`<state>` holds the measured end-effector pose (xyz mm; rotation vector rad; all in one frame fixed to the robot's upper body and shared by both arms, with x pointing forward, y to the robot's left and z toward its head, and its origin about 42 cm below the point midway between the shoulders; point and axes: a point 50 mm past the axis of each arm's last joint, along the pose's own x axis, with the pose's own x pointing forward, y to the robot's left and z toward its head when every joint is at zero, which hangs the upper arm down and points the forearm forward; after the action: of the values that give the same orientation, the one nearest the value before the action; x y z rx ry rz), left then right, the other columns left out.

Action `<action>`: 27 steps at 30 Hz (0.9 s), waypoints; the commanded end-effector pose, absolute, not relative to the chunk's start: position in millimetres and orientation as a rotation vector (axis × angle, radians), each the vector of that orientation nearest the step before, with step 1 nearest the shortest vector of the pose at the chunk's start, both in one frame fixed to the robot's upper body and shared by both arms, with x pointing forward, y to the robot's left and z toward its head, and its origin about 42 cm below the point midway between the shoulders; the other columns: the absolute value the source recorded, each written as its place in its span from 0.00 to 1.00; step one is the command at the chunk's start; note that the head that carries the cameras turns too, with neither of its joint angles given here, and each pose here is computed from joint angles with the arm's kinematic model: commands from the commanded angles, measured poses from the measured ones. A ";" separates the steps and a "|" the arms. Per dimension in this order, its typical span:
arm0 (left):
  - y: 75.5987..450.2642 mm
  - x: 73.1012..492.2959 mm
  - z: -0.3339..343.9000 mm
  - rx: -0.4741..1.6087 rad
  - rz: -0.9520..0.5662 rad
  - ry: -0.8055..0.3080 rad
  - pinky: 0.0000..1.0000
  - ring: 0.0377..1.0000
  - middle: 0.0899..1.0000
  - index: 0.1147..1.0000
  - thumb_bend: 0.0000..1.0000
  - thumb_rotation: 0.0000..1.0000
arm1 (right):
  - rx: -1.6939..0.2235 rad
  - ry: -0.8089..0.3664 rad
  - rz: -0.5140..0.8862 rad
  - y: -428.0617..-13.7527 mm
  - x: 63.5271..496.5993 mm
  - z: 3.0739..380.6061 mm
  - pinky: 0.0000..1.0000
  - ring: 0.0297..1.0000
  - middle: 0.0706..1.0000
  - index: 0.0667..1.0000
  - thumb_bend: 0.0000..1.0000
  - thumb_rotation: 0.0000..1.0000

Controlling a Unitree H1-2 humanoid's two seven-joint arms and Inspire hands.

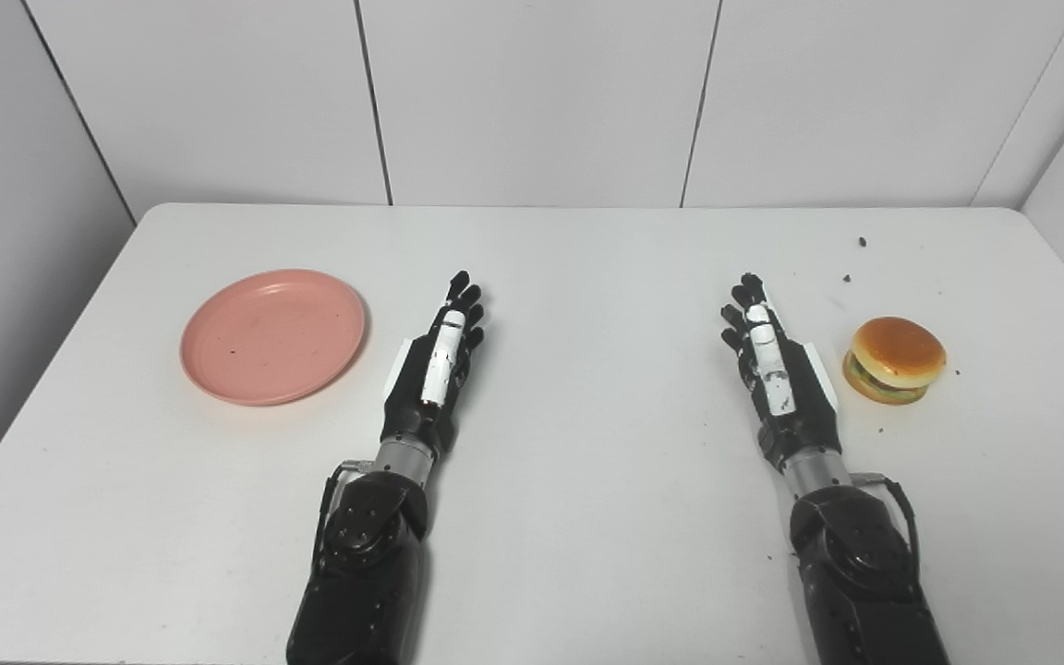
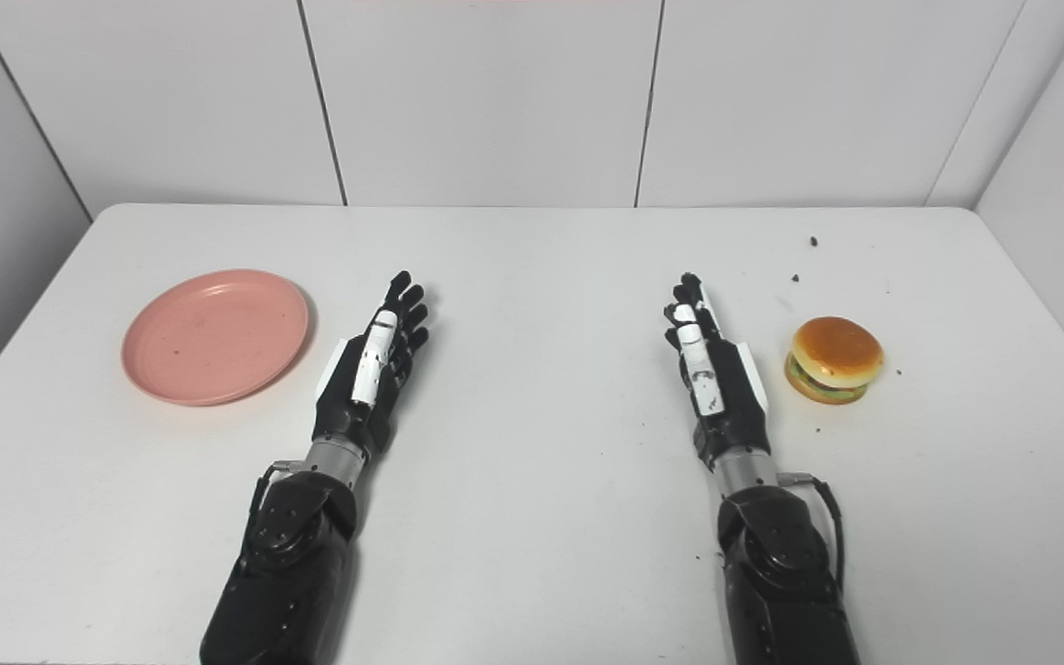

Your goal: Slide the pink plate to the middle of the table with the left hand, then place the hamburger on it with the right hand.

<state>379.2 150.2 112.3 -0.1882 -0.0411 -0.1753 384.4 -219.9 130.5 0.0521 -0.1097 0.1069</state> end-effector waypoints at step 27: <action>152.8 375.6 105.1 -0.175 -0.178 -0.016 1.00 1.00 1.00 1.00 0.42 1.00 | 0.068 -0.146 0.102 -218.3 388.1 140.2 0.98 0.96 0.98 0.98 0.66 0.93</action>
<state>379.1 149.9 112.3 -0.1816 -0.0387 -0.1805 384.4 -220.0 130.6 0.0528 -0.1099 0.1063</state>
